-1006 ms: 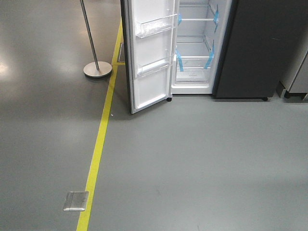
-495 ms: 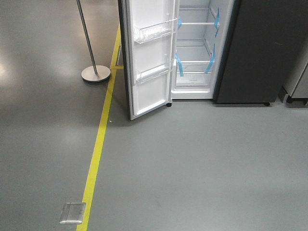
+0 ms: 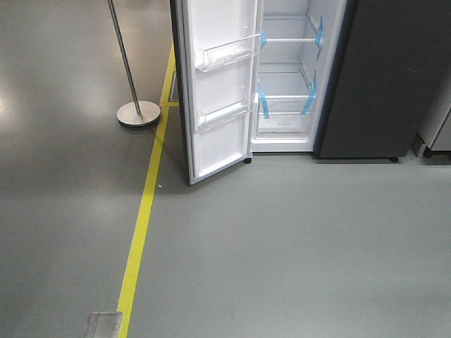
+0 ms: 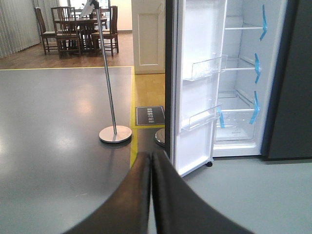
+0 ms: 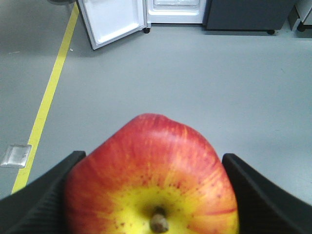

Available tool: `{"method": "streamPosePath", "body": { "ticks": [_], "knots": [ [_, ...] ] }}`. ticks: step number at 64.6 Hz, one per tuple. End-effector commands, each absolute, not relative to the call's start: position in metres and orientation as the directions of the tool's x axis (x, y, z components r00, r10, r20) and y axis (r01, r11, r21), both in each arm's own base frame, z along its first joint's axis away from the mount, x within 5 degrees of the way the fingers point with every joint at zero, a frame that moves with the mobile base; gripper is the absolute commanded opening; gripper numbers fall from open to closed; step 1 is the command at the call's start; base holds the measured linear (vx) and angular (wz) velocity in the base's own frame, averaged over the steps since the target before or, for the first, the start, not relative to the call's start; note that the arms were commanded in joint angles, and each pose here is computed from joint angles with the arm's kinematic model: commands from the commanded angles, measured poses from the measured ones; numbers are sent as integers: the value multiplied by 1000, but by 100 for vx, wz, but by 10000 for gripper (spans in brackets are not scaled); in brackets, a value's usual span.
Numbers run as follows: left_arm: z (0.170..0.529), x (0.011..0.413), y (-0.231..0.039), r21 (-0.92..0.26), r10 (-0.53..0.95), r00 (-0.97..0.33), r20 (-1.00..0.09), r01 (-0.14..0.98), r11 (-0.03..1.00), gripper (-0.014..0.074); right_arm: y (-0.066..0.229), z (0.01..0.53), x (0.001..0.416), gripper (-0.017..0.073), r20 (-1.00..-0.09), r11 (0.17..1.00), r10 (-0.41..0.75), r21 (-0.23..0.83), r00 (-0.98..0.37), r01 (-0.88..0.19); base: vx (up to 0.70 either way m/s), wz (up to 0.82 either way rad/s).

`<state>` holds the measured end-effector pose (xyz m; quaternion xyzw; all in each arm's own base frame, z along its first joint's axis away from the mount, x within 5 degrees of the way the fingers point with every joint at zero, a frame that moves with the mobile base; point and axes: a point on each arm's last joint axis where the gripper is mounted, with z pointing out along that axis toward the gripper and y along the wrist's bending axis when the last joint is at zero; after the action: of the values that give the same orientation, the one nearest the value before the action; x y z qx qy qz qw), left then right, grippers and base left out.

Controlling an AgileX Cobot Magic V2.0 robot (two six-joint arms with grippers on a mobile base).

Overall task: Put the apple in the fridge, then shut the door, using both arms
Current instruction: 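Approach the open refrigerator shelves with the apple held in the right gripper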

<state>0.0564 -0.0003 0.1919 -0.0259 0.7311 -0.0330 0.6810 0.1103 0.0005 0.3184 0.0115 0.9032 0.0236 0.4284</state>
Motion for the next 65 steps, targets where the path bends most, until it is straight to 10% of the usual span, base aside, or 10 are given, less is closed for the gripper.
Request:
{"method": "streamPosePath", "body": {
  "ticks": [1,65],
  "knots": [
    [193,56,-1,-87,-87,-1,-996,28,996,-5,0,332,114,16,-830,999,42,48,-557,4,12,0],
    [193,56,-1,-87,-87,-1,-996,28,996,-5,0,332,114,16,-830,999,42,48,-557,4,10,0]
  ]
}}
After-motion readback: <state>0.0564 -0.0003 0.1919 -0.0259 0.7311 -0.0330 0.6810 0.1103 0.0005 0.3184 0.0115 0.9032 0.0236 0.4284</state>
